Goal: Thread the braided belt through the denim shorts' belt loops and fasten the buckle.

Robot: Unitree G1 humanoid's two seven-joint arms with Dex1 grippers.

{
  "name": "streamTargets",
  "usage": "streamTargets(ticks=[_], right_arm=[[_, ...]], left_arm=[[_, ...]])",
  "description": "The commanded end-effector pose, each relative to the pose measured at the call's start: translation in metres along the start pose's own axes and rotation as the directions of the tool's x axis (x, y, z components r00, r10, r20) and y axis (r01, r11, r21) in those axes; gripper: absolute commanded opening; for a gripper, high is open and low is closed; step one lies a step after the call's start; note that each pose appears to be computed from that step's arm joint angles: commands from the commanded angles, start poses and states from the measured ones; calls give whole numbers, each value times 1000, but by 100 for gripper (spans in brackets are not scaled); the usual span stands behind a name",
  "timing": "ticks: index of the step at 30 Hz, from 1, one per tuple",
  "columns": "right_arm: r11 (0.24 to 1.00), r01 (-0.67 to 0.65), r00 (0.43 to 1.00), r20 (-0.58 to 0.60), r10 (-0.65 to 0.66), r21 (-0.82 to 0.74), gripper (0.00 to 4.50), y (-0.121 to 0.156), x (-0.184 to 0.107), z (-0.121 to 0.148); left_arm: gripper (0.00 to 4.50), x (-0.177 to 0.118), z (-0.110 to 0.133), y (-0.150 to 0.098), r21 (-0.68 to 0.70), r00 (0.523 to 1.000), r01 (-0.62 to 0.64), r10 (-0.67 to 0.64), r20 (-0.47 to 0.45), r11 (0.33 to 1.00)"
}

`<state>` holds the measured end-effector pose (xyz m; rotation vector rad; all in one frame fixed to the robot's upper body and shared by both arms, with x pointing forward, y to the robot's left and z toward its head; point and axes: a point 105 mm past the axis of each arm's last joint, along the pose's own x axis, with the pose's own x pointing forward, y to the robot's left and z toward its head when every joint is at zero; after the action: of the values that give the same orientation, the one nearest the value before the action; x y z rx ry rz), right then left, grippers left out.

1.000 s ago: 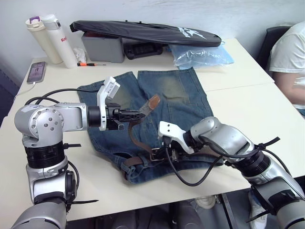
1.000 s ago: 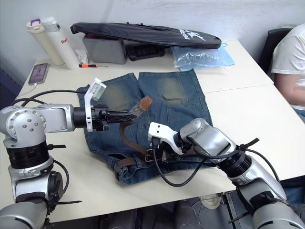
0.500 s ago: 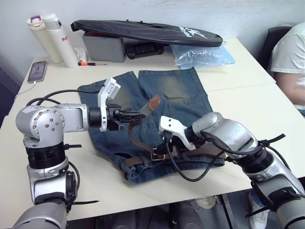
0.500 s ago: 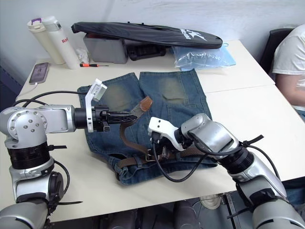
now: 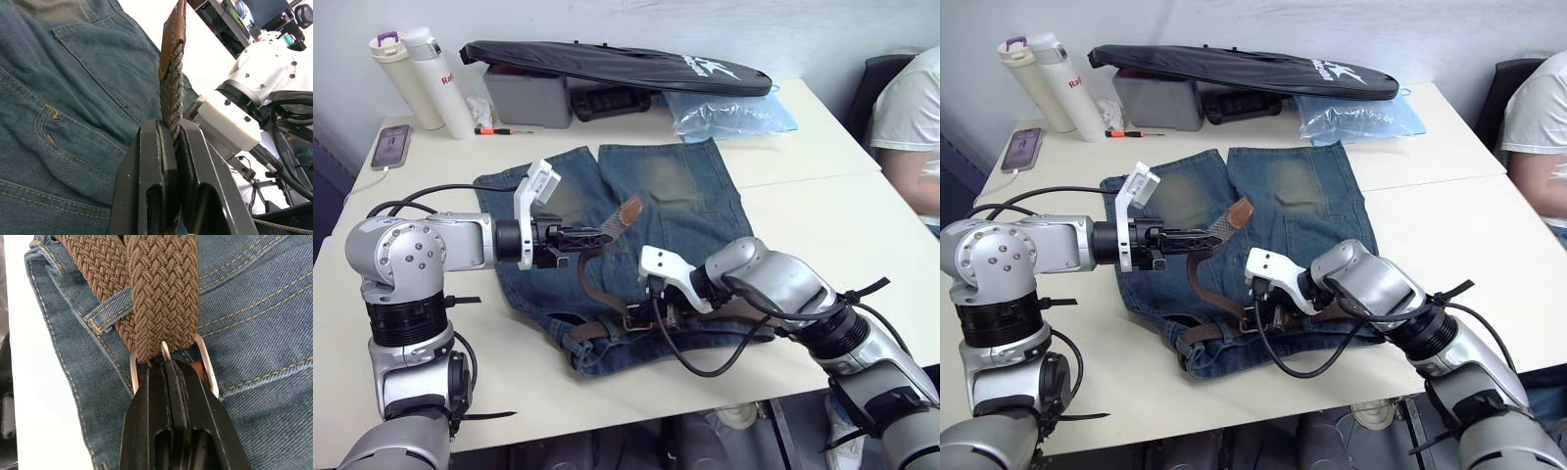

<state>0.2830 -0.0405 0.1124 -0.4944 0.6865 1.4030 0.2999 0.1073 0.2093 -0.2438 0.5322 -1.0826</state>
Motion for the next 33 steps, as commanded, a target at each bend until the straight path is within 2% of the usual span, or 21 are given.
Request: streamTargets(ticks=[1,5,7,12,15,19,22,26,31,33], right_arm=[[998,8,996,-92,-3,55,5,-4,15,-27],[995,-14,991,-130,28,103,5,-3,22,-40],[994,-31,981,-187,50,105,5,-1,23,-52],[993,-36,967,-245,63,114,5,0,24,-65],[996,-19,954,-297,46,92,5,0,22,-75],[999,11,943,-334,6,48,5,2,21,-81],[1000,14,937,-348,-4,26,5,8,22,-81],[1000,24,935,-354,-17,16,5,14,24,-81],[999,45,929,-368,-43,-2,5,16,23,-81],[999,44,928,-369,-45,-12,5,17,23,-80]], left_arm=[[0,2,11,-10,50,999,41,-42,23,998],[0,10,16,-16,74,996,84,-86,23,994],[0,17,26,-25,100,989,142,-146,34,985],[0,35,52,-33,153,976,199,-210,63,968],[0,60,75,-26,218,976,167,-193,100,962],[0,98,110,-16,269,966,93,-153,210,959],[0,121,120,-12,288,960,76,-148,237,955],[0,152,117,-16,339,968,88,-161,192,937],[0,183,91,-22,379,983,138,-174,62,915],[0,193,74,-22,395,985,165,-172,-18,903]])
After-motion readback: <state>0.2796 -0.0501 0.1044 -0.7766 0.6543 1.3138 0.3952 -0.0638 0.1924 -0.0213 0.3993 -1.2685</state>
